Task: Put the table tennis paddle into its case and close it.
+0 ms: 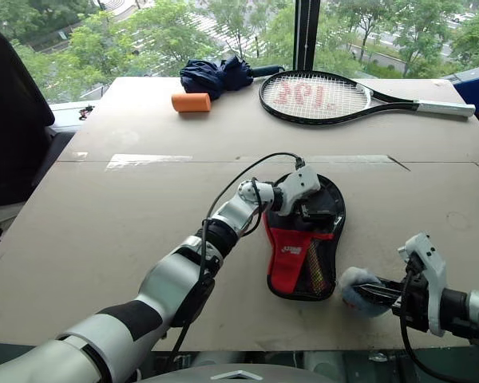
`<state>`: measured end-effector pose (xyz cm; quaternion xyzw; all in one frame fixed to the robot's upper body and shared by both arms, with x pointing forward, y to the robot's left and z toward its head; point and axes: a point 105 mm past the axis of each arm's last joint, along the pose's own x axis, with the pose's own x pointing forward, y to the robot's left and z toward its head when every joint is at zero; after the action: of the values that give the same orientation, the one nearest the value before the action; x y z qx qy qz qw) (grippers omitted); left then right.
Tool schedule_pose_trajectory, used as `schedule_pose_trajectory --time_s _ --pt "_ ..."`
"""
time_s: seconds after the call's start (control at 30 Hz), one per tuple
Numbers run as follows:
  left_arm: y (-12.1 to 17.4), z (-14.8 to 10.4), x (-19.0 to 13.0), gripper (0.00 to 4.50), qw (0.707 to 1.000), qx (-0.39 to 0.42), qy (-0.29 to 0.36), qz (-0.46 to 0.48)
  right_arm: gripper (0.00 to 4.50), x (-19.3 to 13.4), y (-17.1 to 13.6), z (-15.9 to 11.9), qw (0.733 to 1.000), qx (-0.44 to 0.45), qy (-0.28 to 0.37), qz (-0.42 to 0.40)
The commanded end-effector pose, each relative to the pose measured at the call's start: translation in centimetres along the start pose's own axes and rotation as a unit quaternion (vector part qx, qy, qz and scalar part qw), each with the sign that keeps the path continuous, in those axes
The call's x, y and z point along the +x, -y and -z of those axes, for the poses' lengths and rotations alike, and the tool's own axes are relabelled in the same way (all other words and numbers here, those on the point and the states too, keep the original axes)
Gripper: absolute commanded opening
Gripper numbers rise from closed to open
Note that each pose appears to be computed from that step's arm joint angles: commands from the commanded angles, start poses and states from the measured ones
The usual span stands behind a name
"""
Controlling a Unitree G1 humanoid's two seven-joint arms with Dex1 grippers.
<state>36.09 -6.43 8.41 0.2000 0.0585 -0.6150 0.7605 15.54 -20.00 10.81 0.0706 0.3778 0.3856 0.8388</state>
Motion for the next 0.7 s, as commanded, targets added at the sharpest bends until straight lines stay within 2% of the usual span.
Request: schedule_pose_trajectory --time_s 0.03,0.33,0.4,0.43,0.5,0.53,0.6,0.7 --pt "1.6 3.5 0.1 4.15 0.997 -0.026 -0.063 0.024 0.01 -0.4 -0.9 1.2 0.999 -0.017 -0.039 -0.031" --pt "1.3 3.4 0.1 4.15 0.998 -0.029 -0.06 0.017 0.01 0.1 -1.1 1.3 0.997 -0.046 -0.041 -0.047" --pt "1.2 3.3 0.0 4.15 0.998 -0.03 -0.057 0.015 0.01 0.3 0.1 0.7 0.998 -0.063 -0.026 -0.012" --pt "1.1 3.2 -0.1 4.15 0.998 -0.032 -0.054 0.012 0.62 0.2 1.4 0.0 0.997 -0.075 -0.008 0.02" --pt "0.9 3.2 -0.2 4.15 0.998 -0.033 -0.051 0.009 1.12 -0.2 2.3 -1.2 0.995 -0.093 0.017 0.034" --pt "0.8 3.1 -0.2 4.15 0.998 -0.032 -0.051 0.008 1.73 -0.5 2.5 -1.8 0.995 -0.094 0.028 0.034" --pt "0.7 3.1 -0.4 4.15 0.998 -0.031 -0.05 0.005 2.34 -1.3 3.2 -3.5 0.992 -0.103 0.063 0.046" --pt "0.4 3.0 -0.6 4.15 0.998 -0.03 -0.047 -0.001 3.75 -3.1 5.1 -6.1 0.981 -0.123 0.112 0.095"
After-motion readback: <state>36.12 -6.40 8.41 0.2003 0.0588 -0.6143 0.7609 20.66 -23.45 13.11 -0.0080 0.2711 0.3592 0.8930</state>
